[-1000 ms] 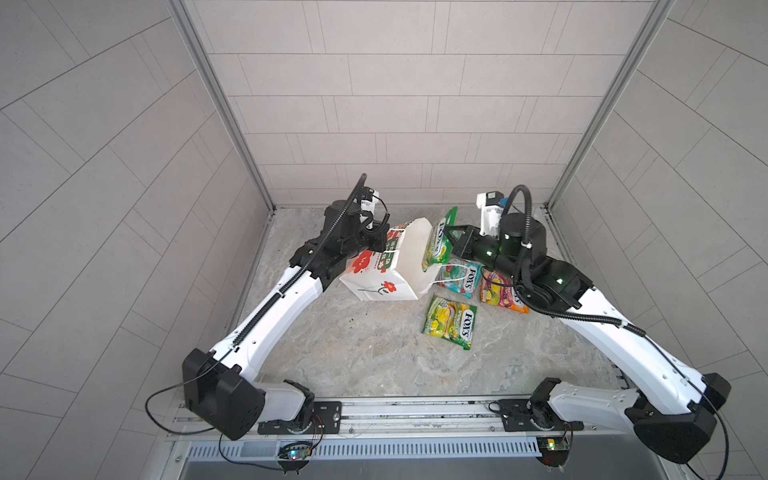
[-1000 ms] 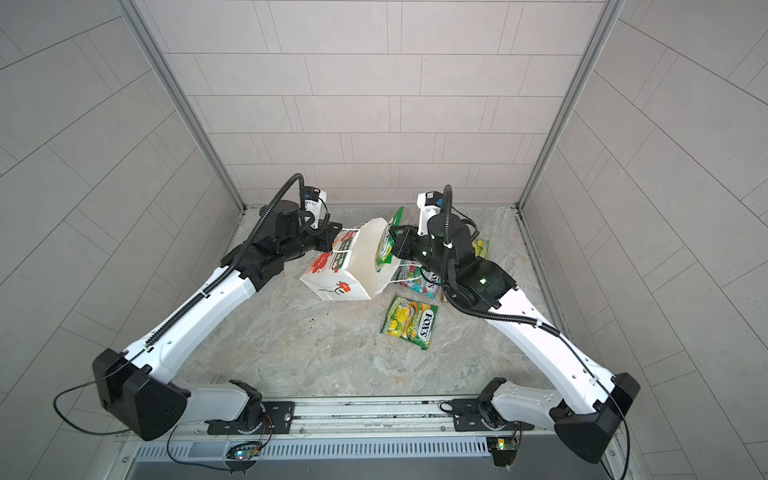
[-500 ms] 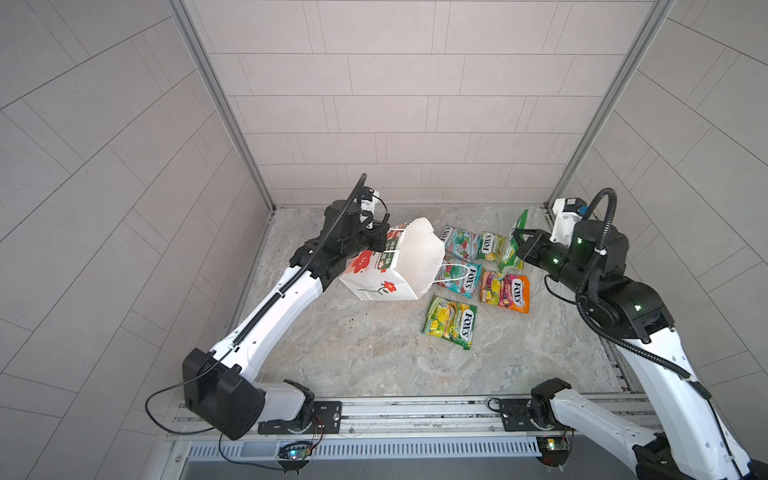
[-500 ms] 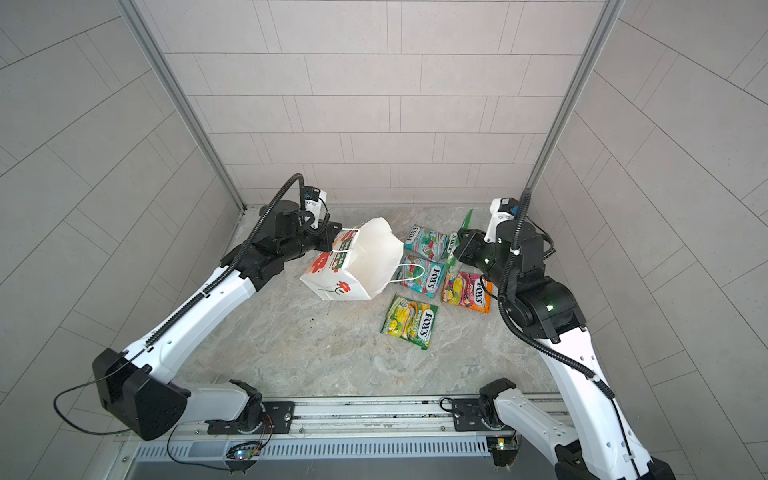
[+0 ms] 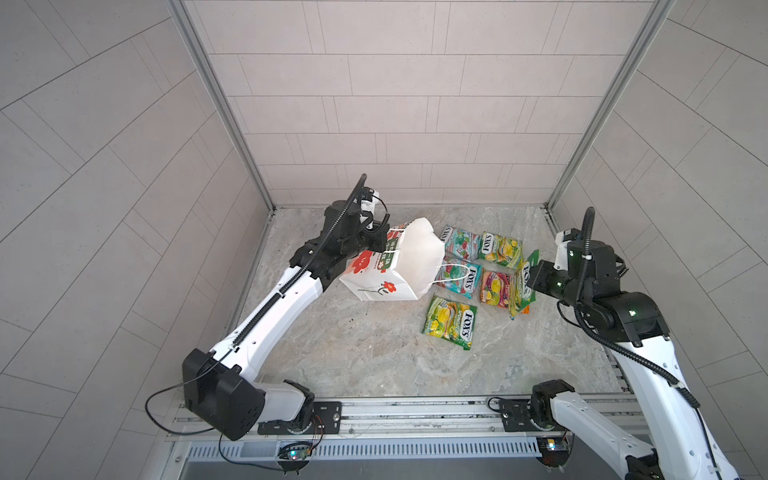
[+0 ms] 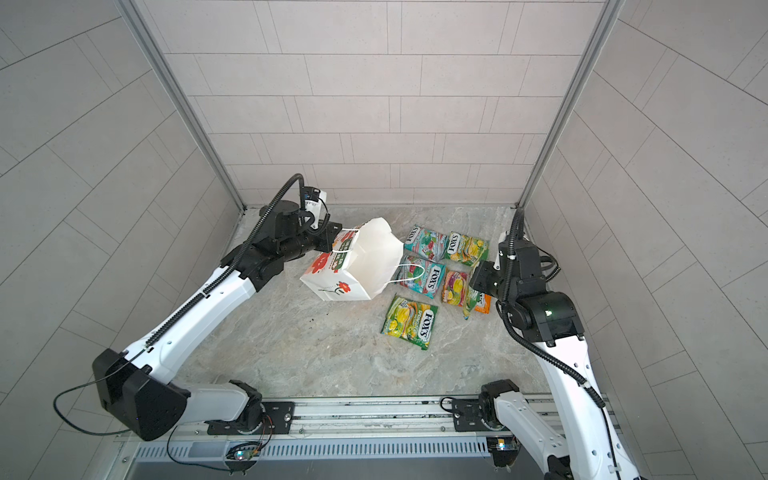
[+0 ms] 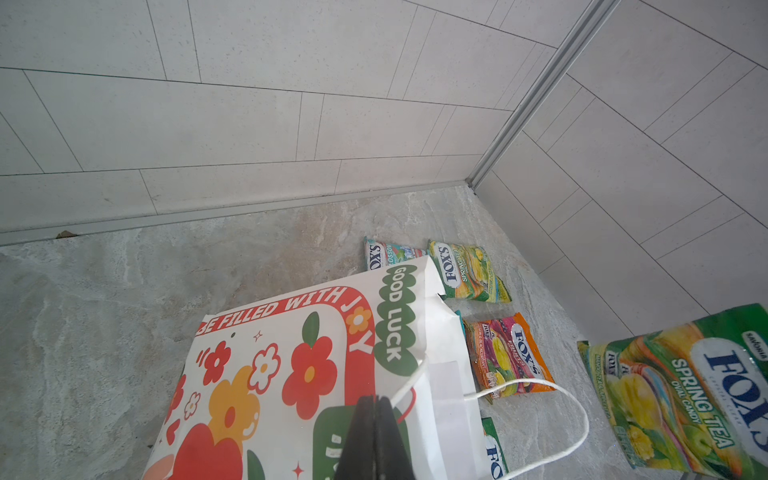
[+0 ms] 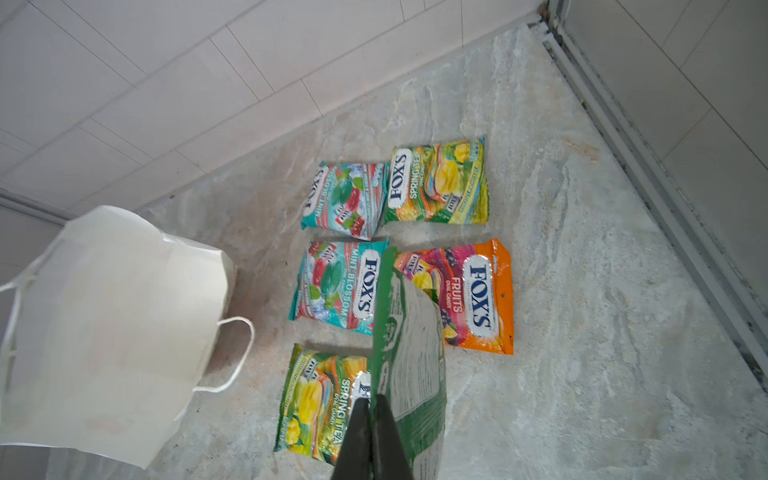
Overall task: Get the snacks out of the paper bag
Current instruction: 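Lower the Spring Tea packet beside the other Spring Tea packet and release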
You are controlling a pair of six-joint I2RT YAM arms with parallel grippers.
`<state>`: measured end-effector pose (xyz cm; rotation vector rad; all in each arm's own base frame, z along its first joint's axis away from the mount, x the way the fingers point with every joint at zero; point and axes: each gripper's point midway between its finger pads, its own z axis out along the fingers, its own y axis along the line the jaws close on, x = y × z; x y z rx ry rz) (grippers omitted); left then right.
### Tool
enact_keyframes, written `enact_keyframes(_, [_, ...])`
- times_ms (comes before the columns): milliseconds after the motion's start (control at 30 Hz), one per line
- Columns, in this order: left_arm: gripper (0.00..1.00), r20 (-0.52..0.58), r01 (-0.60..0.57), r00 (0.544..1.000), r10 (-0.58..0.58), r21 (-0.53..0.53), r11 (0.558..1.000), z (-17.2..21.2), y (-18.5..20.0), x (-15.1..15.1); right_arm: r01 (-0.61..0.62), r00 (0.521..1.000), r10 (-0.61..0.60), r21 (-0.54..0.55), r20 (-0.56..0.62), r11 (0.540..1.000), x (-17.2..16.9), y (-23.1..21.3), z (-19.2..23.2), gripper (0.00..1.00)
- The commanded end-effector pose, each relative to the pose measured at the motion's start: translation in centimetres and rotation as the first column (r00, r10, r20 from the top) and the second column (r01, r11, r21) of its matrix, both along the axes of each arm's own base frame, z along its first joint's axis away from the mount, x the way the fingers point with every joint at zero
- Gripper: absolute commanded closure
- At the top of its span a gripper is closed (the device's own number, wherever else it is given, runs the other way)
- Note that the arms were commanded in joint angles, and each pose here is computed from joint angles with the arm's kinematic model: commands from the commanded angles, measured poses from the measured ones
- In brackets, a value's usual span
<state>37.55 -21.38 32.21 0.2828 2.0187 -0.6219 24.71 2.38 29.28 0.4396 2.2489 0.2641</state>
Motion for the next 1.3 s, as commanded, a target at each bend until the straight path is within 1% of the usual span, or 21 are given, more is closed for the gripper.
enact_keyframes(0, [1.00, 0.029, -0.005, 1.000, 0.005, -0.001, 1.000, 0.8, 0.4, -0.2, 0.010, 1.000, -0.011, -0.049, -0.024, 0.999, -1.1, -1.0, -1.0, 1.00])
enact_keyframes(133, [1.00, 0.024, -0.004, 1.000, 0.004, -0.001, 1.000, 0.7, 0.4, -0.2, 0.015, 0.997, -0.017, -0.039, -0.069, 0.999, -1.1, -1.0, -2.9, 1.00])
enact_keyframes(367, [1.00, 0.026, -0.003, 1.000, 0.003, 0.000, 1.000, 0.7, 0.4, -0.2, -0.056, 0.990, 0.061, 0.041, -0.125, 0.998, 0.0, 1.0, -5.9, 1.00])
enact_keyframes(433, [1.00, 0.027, -0.003, 1.000, 0.003, -0.001, 1.000, 0.7, 0.4, -0.1, -0.080, 0.988, 0.089, 0.076, -0.129, 0.994, 0.5, 1.8, -6.7, 1.00])
enact_keyframes(667, [1.00, 0.029, -0.006, 1.000, 0.006, 0.000, 1.000, 0.8, 0.4, -0.2, -0.107, 0.980, 0.136, 0.196, -0.143, 0.975, 1.8, 3.7, -9.5, 1.00])
enact_keyframes(800, [1.00, 0.024, -0.003, 1.000, 0.003, 0.001, 1.000, 0.5, 0.3, -0.1, -0.100, 0.976, 0.151, 0.297, -0.155, 0.950, 2.0, 4.5, -11.5, 1.00])
enact_keyframes(867, [1.00, 0.022, 0.001, 1.000, -0.001, -0.005, 1.000, 0.6, 0.2, -0.1, -0.085, 0.973, 0.146, 0.316, -0.177, 0.945, 1.8, 4.5, -12.9, 1.00])
enact_keyframes(1033, [1.00, 0.027, -0.003, 1.000, 0.003, 0.000, 1.000, 0.7, 0.4, -0.2, -0.041, 0.965, 0.119, 0.313, -0.232, 0.949, 0.4, 3.7, -15.4, 1.00])
enact_keyframes(1267, [1.00, 0.034, -0.003, 0.999, 0.003, 0.000, 1.000, 0.9, 0.4, -0.3, 0.014, 0.953, 0.033, 0.153, -0.301, 0.988, -1.5, 0.9, -16.6, 1.00])
